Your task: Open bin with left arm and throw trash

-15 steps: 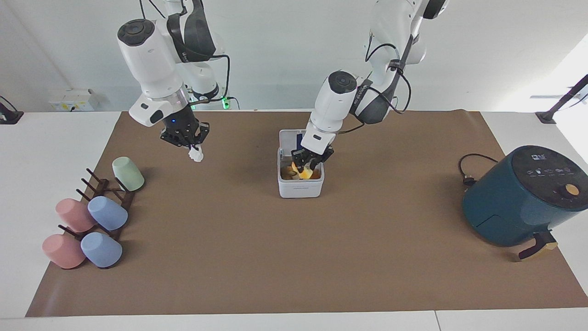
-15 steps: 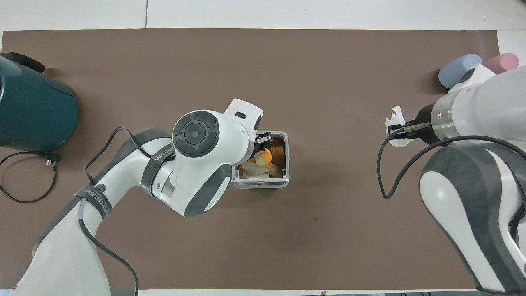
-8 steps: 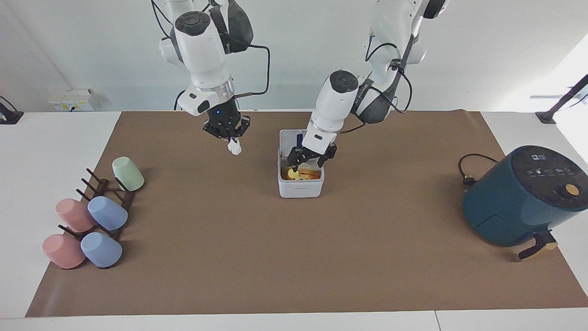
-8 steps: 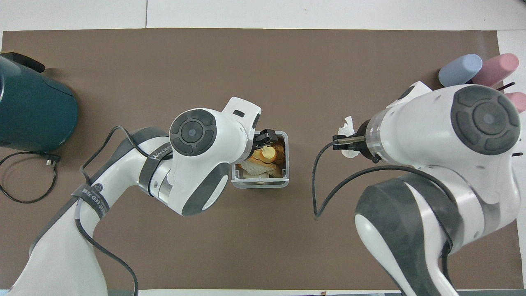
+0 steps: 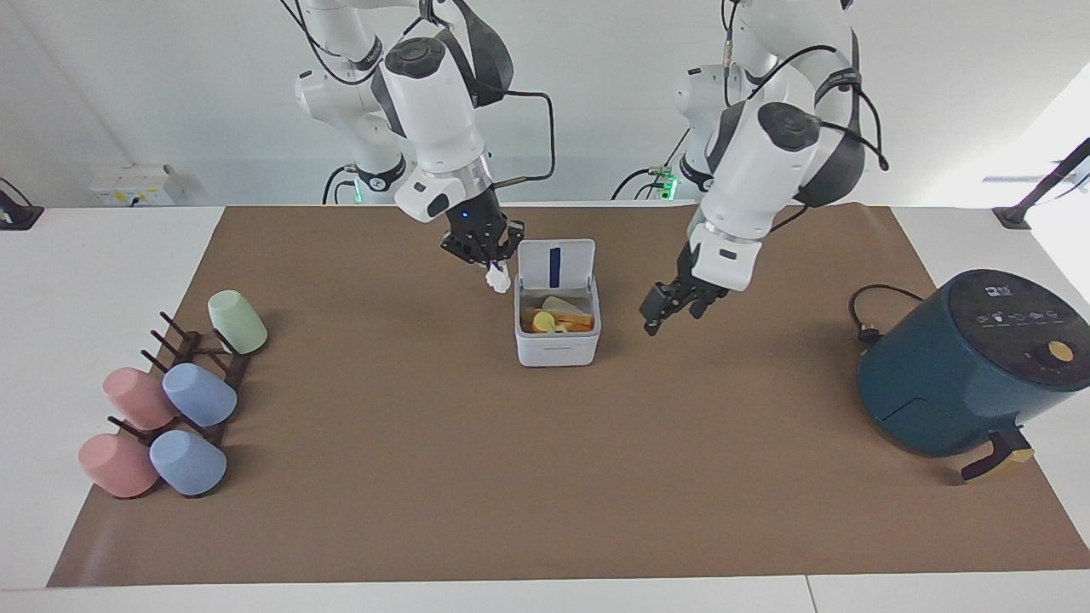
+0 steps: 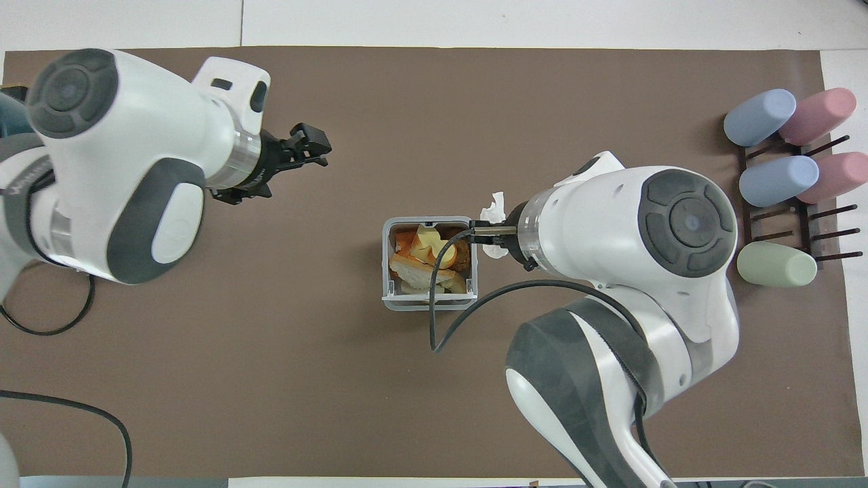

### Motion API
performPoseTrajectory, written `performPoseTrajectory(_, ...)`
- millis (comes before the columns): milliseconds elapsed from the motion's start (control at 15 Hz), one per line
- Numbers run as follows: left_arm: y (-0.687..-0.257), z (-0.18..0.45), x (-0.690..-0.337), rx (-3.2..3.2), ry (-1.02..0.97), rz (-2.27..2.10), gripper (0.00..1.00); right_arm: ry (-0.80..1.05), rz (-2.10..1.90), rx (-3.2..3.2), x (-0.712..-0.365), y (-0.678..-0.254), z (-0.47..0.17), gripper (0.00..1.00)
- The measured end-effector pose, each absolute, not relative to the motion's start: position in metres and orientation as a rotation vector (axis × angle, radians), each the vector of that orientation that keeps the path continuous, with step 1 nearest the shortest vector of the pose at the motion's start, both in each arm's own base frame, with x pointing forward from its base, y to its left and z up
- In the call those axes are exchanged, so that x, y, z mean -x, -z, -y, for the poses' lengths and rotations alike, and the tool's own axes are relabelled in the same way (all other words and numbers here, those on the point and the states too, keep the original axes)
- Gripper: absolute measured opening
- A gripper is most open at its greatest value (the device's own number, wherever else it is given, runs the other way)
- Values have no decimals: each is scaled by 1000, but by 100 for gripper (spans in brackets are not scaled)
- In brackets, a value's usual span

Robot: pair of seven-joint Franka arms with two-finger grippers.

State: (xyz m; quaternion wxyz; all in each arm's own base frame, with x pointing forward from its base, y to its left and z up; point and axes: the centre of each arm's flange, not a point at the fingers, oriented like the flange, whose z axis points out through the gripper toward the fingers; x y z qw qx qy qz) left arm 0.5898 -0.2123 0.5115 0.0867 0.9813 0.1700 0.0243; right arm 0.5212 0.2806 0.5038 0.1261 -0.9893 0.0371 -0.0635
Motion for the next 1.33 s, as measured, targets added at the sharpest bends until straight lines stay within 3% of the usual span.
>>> performPoseTrajectory(200, -526, 124, -596, -3004, -17, -312, 100, 209, -118, 2825, -524, -488, -298, 4)
performPoseTrajectory(400, -556, 61, -579, -3056, 40, -110, 100, 234, -110, 2755, -508, -473, -331, 4)
performPoseTrajectory(667, -603, 56, -540, -3114, 128, 65, 100, 223, -87, 2753, -493, -463, -347, 4)
performPoseTrajectory(733, -610, 59, -531, -3123, 147, 95, 100, 220, -93, 2752, -492, -462, -348, 8)
performPoseTrajectory(1133, -617, 68, -516, -3143, 162, 142, 100, 190, -184, 2741, -484, -464, -357, 74)
performPoseTrajectory(1333, -627, 59, -516, -3139, 130, 115, 100, 152, -181, 2756, -477, -468, -359, 100)
